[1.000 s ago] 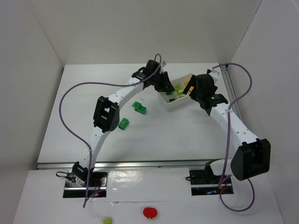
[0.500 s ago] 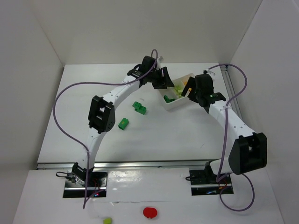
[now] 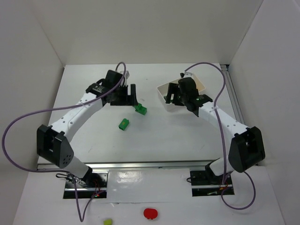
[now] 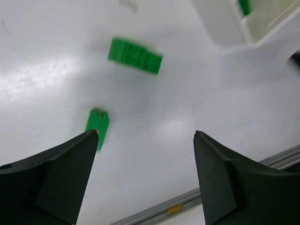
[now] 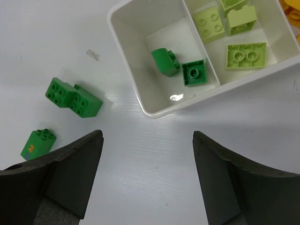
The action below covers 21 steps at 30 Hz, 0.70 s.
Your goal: Sort the legos into containers by color
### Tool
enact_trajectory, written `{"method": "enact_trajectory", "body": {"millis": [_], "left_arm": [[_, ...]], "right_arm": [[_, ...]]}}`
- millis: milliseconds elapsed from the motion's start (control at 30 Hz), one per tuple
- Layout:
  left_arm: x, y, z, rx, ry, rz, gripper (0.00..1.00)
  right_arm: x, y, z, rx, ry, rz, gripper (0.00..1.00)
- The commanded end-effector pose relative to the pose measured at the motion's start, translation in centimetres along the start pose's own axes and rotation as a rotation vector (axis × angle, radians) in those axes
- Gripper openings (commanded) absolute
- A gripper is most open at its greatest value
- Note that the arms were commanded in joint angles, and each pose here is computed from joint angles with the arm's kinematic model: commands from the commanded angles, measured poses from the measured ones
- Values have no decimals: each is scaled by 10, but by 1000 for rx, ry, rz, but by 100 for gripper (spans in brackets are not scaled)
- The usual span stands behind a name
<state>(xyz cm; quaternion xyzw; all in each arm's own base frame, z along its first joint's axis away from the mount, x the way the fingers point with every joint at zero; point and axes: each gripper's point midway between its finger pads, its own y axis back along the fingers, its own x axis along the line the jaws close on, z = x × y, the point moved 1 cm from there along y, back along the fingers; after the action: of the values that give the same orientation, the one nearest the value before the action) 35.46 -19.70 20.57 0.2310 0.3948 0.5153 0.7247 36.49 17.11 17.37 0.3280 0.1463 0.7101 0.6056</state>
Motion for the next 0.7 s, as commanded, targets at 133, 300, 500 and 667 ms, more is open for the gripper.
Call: {"method": "enact_trajectory", "body": {"millis": [133, 300, 500, 667], "left_arm": [[60, -22, -92, 177, -54, 225, 92], [69, -47, -122, 247, -39, 216, 83], [80, -69, -125, 266, -64, 260, 70], [80, -82, -130, 304, -71, 258, 67]], "right_arm": [[4, 1, 38, -107, -3, -15, 86], [2, 4, 38, -105, -2, -27, 87], [-2, 7, 40, -107, -7, -34, 87], [-4, 7, 38, -103, -6, -46, 87]]}}
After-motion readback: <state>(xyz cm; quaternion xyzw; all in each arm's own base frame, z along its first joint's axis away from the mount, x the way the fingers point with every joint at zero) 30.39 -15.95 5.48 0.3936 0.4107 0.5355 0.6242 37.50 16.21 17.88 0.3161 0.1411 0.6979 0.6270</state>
